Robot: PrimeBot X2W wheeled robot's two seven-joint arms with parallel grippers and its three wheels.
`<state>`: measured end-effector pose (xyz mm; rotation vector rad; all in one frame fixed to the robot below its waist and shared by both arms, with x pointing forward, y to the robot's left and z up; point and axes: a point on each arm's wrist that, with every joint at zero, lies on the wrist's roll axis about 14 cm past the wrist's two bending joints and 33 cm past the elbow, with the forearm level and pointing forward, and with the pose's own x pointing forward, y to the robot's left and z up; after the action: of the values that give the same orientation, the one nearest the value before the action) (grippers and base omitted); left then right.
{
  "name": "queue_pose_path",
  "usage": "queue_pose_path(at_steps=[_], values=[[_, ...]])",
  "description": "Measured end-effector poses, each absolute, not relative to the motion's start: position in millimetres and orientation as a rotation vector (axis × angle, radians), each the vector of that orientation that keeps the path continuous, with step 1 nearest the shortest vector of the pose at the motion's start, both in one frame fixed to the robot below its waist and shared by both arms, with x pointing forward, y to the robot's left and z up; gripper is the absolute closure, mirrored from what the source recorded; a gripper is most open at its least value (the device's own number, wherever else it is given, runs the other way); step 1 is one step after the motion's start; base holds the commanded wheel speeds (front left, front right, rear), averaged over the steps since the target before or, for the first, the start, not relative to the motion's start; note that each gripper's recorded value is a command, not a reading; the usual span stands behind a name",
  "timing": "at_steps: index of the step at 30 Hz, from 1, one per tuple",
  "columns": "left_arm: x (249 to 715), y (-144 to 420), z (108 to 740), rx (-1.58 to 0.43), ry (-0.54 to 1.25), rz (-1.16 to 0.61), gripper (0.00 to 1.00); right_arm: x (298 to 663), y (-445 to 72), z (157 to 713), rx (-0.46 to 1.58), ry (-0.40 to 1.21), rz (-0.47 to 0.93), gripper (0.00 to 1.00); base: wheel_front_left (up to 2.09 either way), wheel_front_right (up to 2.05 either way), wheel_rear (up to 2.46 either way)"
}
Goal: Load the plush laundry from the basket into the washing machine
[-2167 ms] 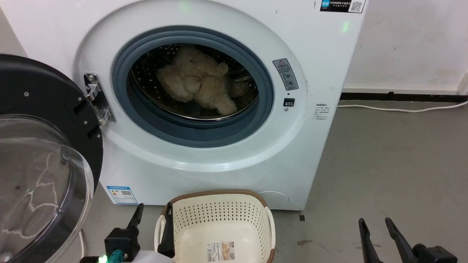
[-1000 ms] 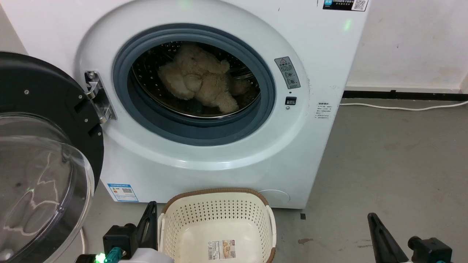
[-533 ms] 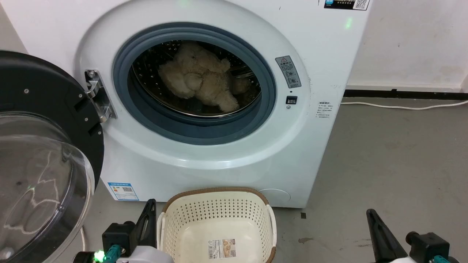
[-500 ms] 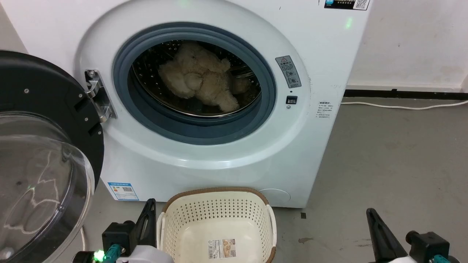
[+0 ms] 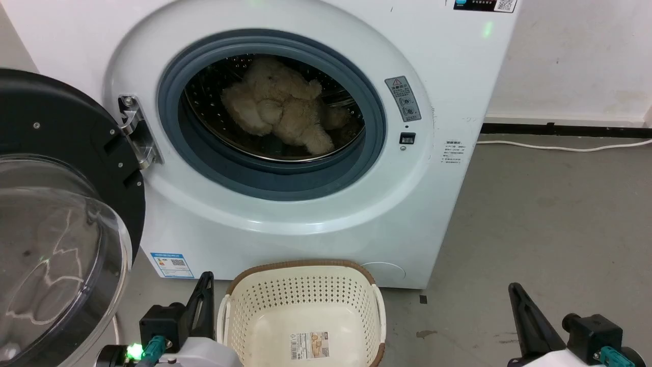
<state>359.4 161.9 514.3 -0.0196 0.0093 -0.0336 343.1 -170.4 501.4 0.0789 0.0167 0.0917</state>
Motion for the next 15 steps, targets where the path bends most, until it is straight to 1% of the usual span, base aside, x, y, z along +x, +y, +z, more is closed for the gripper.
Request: queue_pose_path(at_steps=[15], values=[[361.4,166.0,515.4,-0.009,0.012,-0.021,1.00,348.5,-167.8,504.9,0.052,0.021,0.102,1.00,0.00,0.00,0.00]])
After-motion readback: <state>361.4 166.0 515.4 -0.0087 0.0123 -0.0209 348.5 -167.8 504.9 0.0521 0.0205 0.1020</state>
